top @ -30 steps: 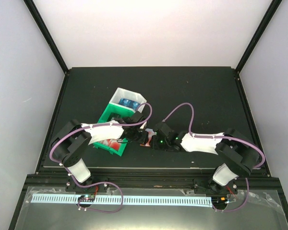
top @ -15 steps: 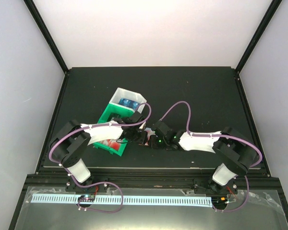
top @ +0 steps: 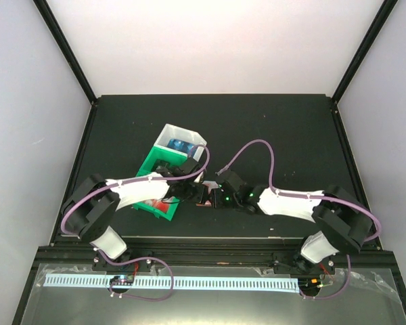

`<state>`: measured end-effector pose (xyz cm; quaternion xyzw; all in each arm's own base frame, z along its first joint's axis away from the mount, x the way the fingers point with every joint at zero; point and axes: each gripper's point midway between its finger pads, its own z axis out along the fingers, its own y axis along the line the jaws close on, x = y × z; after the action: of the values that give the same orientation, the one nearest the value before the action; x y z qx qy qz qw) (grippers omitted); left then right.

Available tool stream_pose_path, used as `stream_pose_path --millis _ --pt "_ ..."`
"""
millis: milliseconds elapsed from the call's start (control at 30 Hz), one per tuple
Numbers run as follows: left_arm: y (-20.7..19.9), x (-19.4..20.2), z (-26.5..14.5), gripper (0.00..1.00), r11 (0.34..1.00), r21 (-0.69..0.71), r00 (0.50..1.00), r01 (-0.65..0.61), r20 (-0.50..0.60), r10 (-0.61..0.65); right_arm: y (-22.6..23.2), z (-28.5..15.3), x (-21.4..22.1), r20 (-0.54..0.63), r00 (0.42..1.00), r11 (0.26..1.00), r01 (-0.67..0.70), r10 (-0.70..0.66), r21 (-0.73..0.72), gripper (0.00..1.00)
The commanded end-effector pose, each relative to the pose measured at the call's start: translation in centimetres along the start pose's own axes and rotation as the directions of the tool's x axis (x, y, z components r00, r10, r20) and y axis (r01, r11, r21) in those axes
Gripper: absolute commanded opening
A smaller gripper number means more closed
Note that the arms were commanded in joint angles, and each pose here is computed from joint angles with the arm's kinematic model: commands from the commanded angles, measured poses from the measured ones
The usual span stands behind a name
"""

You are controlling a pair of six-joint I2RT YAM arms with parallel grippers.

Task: Put the credit cards into the card holder
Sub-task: Insert the credit card into the card holder.

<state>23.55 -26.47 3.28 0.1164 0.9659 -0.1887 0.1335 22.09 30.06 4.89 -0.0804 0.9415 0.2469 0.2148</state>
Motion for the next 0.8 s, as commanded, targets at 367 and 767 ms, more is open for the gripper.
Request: stream_pose_path --millis 367,767 --pt "0.2 -1.3 -1.1 0.50 1.000 -0.003 0.996 0.027 0.085 -0.026 -2.4 -1.6 0.8 0.019 0.947 0.942 0.317 -0.320 0.112 0.42" --pt "1.4 -0.8 0.4 0.36 0.996 -0.028 0.996 0.082 0.049 -0.080 -1.3 1.1 2.0 -0.031 0.912 0.900 0.410 -0.410 0.146 0.37"
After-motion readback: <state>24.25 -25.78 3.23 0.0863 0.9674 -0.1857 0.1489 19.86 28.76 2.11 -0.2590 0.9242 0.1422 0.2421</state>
